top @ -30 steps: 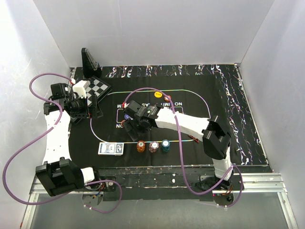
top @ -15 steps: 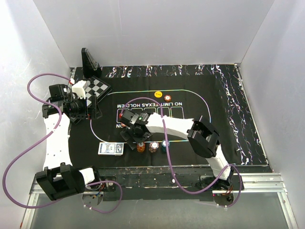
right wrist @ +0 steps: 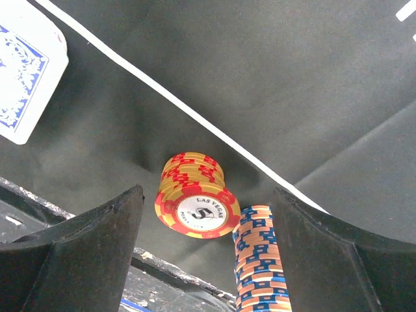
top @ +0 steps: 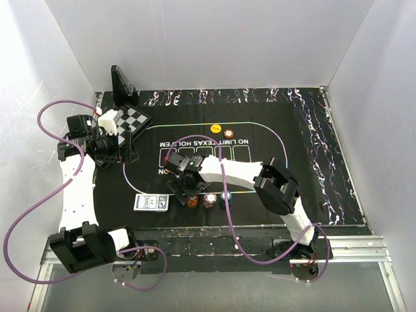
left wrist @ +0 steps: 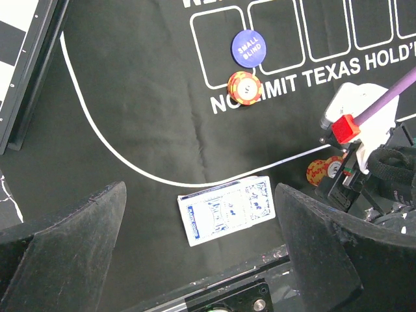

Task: Distribute texas hold em gaming equipment

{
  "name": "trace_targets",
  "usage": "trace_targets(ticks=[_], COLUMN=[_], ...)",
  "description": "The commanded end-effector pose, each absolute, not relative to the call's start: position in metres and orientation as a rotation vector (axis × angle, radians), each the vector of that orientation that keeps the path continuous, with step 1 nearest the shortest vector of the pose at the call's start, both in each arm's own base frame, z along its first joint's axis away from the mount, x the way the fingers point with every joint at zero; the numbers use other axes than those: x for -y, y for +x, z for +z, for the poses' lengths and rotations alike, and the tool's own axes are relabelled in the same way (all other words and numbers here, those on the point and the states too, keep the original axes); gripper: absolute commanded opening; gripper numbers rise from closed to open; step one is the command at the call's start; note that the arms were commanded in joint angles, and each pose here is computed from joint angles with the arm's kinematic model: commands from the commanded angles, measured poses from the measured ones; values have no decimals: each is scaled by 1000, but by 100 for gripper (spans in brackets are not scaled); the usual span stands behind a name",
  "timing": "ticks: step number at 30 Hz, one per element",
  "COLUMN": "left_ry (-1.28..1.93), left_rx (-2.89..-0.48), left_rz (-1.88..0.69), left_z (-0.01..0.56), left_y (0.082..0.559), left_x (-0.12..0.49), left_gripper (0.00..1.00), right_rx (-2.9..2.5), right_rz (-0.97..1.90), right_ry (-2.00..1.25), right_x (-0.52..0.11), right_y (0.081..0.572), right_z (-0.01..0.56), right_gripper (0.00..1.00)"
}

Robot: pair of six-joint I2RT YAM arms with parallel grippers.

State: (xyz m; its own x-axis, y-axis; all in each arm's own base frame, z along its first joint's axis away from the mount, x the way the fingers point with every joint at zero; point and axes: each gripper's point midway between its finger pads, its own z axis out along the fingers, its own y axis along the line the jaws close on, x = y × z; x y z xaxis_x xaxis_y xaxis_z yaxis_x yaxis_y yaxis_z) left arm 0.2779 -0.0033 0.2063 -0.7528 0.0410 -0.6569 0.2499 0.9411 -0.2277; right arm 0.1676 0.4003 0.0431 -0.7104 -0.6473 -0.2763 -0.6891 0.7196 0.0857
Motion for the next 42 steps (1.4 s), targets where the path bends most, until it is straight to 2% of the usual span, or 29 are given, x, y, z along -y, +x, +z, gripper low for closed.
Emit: trace_targets(ticks=[1, 9, 20, 42], left_ry=[211, 210, 214, 235], left_rx=[-2386, -2383, -2384, -2376], left_rz=[-371, -361, -346, -339], left_z=[210, 212, 211, 212], left_y=[276, 277, 274, 271], left_x=[0, -1, -3, -2], left_gripper=[100, 100, 100, 100], right_rx=[-2714, -2721, -2718, -2610], right_rz=[277, 292, 295, 360], right_ry=[-1072, -1060, -1030, -951], right_x=[-404, -406, -405, -410], right_y=[162, 160, 161, 180], right_z=[34, 33, 40, 107], right_gripper=[84, 74, 55, 45])
